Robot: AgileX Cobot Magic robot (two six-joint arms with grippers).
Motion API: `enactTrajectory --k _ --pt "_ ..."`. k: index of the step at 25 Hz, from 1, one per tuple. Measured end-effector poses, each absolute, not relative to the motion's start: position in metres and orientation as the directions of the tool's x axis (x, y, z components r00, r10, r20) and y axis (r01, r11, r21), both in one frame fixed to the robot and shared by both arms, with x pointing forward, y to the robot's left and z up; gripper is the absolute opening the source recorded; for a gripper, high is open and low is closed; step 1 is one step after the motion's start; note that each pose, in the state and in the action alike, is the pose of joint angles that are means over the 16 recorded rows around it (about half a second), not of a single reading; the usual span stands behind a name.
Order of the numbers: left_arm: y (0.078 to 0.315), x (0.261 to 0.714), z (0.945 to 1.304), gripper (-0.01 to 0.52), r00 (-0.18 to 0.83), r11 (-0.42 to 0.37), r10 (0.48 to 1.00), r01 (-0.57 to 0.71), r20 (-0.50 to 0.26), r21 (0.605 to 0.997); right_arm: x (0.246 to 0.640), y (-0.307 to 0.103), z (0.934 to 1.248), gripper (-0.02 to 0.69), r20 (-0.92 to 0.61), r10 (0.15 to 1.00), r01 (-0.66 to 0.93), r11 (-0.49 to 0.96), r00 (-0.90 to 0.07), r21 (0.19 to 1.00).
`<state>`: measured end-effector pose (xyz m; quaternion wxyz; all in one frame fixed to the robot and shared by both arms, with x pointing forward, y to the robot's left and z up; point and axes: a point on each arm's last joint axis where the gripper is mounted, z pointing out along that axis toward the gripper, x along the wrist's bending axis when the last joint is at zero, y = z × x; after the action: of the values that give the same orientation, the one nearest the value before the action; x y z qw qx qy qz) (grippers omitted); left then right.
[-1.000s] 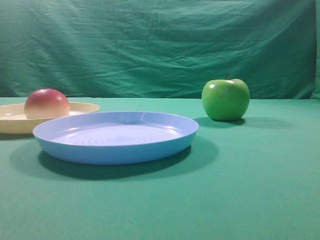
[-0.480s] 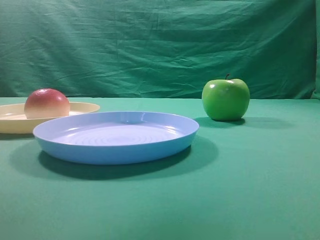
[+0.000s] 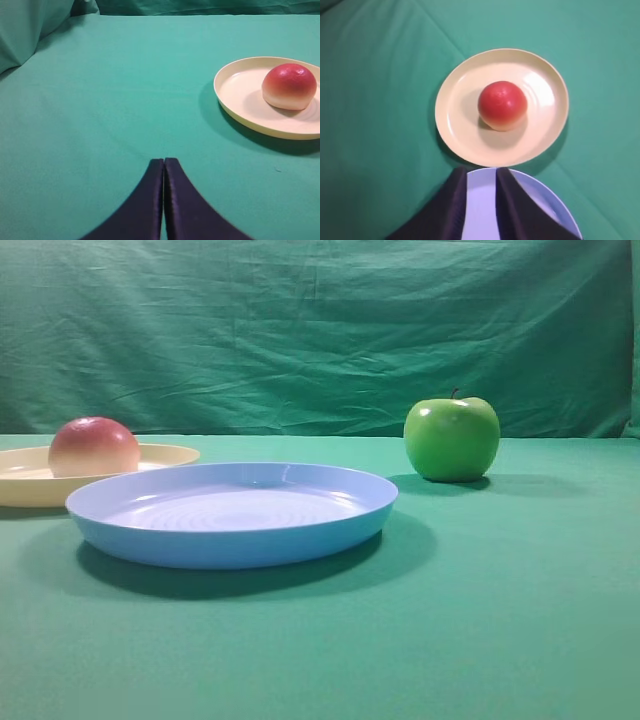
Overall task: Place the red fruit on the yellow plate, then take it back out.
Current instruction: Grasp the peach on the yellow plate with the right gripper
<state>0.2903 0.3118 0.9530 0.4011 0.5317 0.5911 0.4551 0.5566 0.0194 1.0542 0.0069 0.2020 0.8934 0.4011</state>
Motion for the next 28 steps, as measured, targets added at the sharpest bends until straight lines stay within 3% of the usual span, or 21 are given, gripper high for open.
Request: enactTrajectory --k 8,13,19,28 --pt "0.312 0.29 0.953 0.0 -0.113 0.02 0.994 0.263 0.01 0.964 0.58 0.057 1.026 0.543 0.14 0.335 0.329 0.615 -0.932 0.717" --pt "0.312 0.29 0.953 0.0 -0.113 0.02 0.994 0.263 0.01 0.964 0.594 0.069 1.009 0.645 0.127 0.353 0.328 0.599 -0.927 0.73" --pt "0.312 0.29 0.953 0.0 -0.113 0.02 0.994 0.263 0.01 0.964 0.608 0.079 0.985 0.669 0.106 0.393 0.334 0.574 -0.913 0.748" --pt "0.312 0.29 0.953 0.0 -0.113 0.02 0.994 0.263 0.01 0.964 0.613 0.093 0.942 0.645 0.082 0.419 0.333 0.574 -0.905 0.748"
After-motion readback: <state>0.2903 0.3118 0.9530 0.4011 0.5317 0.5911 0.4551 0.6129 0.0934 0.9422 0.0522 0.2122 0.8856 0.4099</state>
